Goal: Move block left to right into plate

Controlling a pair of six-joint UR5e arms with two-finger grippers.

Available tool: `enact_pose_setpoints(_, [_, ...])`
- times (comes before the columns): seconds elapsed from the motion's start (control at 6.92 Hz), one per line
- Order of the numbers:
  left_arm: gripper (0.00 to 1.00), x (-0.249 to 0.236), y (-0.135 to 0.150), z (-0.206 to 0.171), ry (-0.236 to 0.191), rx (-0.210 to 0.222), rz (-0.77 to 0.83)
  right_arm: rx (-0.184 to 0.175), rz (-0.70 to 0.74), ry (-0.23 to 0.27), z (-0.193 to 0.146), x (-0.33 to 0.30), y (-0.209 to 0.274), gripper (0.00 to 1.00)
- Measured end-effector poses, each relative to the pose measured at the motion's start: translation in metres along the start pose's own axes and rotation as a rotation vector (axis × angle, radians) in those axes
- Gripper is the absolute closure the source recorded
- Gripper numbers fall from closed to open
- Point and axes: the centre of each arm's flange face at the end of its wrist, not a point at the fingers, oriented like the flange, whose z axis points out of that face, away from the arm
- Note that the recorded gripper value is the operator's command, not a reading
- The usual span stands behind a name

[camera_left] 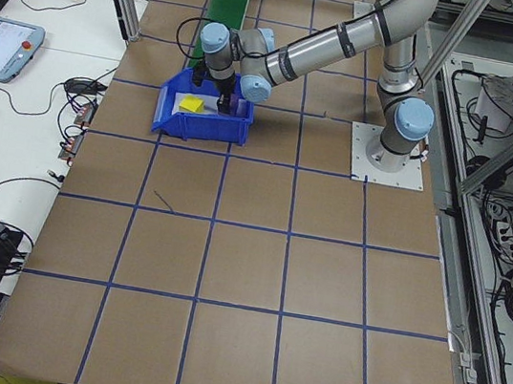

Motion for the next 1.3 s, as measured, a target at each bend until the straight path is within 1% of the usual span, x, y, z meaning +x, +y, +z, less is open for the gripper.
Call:
enact_pose_setpoints(0.14, [0.77, 0.000, -0.004, -0.013, -0.012, 0.022, 0.008, 0.000, 0.000, 0.000, 0.000, 0.000, 0.000, 0.00])
enact_pose_setpoints(0.29, [0.77, 0.000, -0.006, -0.034, -0.031, 0.045, 0.012, 0.000, 0.000, 0.000, 0.000, 0.000, 0.000, 0.00])
enact_pose_setpoints(0.58, [0.77, 0.011, 0.000, -0.106, -0.070, 0.083, 0.005, 0.000, 0.000, 0.000, 0.000, 0.000, 0.000, 0.00])
enact_pose_setpoints(0.72, [0.77, 0.028, 0.003, -0.141, -0.086, 0.115, 0.001, 0.000, 0.000, 0.000, 0.000, 0.000, 0.000, 0.00])
enact_pose_setpoints(0.87, [0.77, 0.062, 0.006, -0.161, -0.100, 0.145, 0.021, 0.000, 0.000, 0.000, 0.000, 0.000, 0.000, 0.00])
enact_pose_setpoints(1.01, [0.75, 0.103, 0.007, -0.164, -0.116, 0.167, 0.058, 0.000, 0.000, 0.000, 0.000, 0.000, 0.000, 0.00])
enact_pose_setpoints(1.16, [0.73, 0.133, 0.001, -0.154, -0.120, 0.196, 0.076, 0.002, 0.000, -0.001, -0.001, 0.000, 0.000, 0.00])
enact_pose_setpoints(1.3, [0.73, 0.157, -0.015, -0.133, -0.117, 0.231, 0.080, 0.009, -0.001, -0.005, -0.002, -0.001, 0.000, 0.00])
